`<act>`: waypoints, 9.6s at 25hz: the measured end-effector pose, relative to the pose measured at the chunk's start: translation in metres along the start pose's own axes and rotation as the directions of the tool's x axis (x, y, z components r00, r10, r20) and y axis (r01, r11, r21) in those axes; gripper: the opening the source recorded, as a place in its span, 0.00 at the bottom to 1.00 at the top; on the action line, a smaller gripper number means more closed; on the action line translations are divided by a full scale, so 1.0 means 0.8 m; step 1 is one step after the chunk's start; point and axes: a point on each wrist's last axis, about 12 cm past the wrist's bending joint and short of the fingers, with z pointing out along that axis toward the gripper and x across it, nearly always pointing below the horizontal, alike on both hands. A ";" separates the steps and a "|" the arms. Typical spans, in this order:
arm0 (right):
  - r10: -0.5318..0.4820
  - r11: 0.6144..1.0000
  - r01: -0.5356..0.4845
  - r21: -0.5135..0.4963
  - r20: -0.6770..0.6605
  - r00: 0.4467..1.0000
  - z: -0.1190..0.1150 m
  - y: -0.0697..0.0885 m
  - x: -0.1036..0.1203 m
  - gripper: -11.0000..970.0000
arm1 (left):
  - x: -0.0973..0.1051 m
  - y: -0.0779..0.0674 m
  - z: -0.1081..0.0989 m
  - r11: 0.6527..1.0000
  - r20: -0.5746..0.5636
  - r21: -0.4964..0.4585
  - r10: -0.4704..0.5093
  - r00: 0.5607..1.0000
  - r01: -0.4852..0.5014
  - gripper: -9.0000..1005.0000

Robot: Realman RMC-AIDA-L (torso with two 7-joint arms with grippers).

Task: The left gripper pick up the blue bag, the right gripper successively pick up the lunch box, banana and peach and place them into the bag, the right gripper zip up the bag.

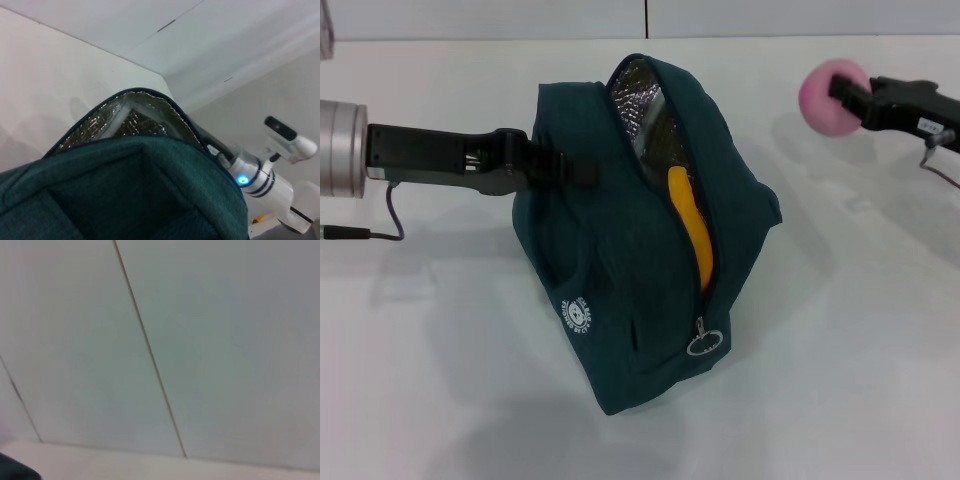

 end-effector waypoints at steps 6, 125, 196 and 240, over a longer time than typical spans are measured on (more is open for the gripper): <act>-0.019 0.992 0.031 -0.123 0.103 0.994 -0.018 0.014 -0.015 0.16 | 0.000 0.000 0.000 1.000 -0.001 0.001 0.000 1.000 0.000 0.08; 0.153 0.914 -0.200 -0.354 -0.157 0.976 0.047 0.099 0.001 0.37 | 0.003 0.002 0.003 1.000 0.002 -0.002 0.004 1.000 -0.004 0.09; -0.237 0.802 0.323 -0.502 0.230 0.944 -0.136 0.056 0.014 0.76 | 0.001 0.017 0.076 0.997 0.082 0.038 -0.072 0.994 0.069 0.10; -0.402 0.727 0.298 -0.618 -0.032 0.915 -0.112 0.079 0.097 0.55 | 0.009 0.023 0.071 0.996 0.091 0.030 -0.092 0.992 0.089 0.11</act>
